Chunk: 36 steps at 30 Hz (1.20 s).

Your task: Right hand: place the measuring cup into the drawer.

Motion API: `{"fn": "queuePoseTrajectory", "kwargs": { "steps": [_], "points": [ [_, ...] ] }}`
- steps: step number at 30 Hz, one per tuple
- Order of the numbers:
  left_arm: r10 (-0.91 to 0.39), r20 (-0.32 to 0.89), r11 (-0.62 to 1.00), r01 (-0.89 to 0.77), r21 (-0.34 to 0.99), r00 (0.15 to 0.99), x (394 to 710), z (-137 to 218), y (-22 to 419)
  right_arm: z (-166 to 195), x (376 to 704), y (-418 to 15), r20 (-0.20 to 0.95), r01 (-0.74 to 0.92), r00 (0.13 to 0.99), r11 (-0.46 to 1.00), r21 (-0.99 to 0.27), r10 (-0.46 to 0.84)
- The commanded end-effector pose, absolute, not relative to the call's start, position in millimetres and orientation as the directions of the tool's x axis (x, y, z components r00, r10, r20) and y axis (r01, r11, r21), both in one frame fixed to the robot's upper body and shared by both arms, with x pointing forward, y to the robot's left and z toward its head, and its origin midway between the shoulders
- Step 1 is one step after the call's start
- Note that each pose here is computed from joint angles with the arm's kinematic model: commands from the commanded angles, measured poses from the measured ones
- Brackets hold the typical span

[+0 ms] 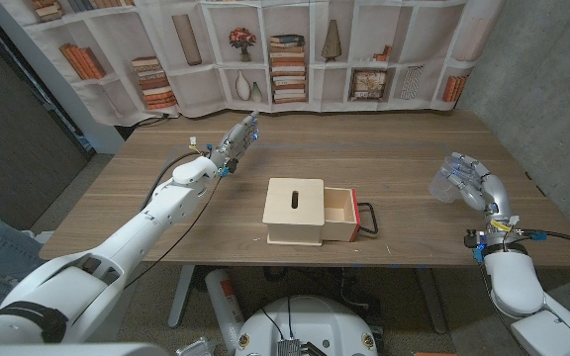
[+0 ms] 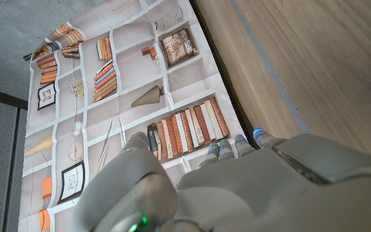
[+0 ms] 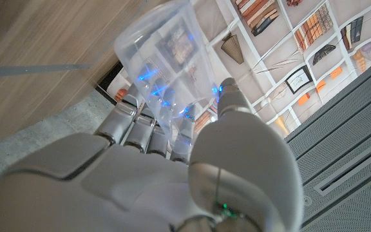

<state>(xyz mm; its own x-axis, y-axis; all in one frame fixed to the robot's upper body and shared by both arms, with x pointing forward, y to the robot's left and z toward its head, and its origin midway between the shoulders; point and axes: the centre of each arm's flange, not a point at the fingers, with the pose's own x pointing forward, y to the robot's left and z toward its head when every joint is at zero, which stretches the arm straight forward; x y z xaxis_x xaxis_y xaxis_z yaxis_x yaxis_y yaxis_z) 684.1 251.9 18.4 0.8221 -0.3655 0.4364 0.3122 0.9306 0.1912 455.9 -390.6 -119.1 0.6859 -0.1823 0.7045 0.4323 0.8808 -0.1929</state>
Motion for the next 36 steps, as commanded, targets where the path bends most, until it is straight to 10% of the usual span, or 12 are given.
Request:
{"fn": "queuePoseTrajectory", "kwargs": {
  "steps": [1,36],
  "points": [
    [-0.363,0.438,0.931,0.305,0.199,0.822,680.7,20.7,252.8,-110.7,458.0,-380.6,0.727,0.391,0.677,0.894,-0.218,-0.119],
    [-0.359,0.451,0.933,0.301,0.196,0.817,677.8,22.8,257.3,-89.0,448.5,-343.6,0.796,0.331,0.605,0.909,-0.254,0.003]
  ]
}}
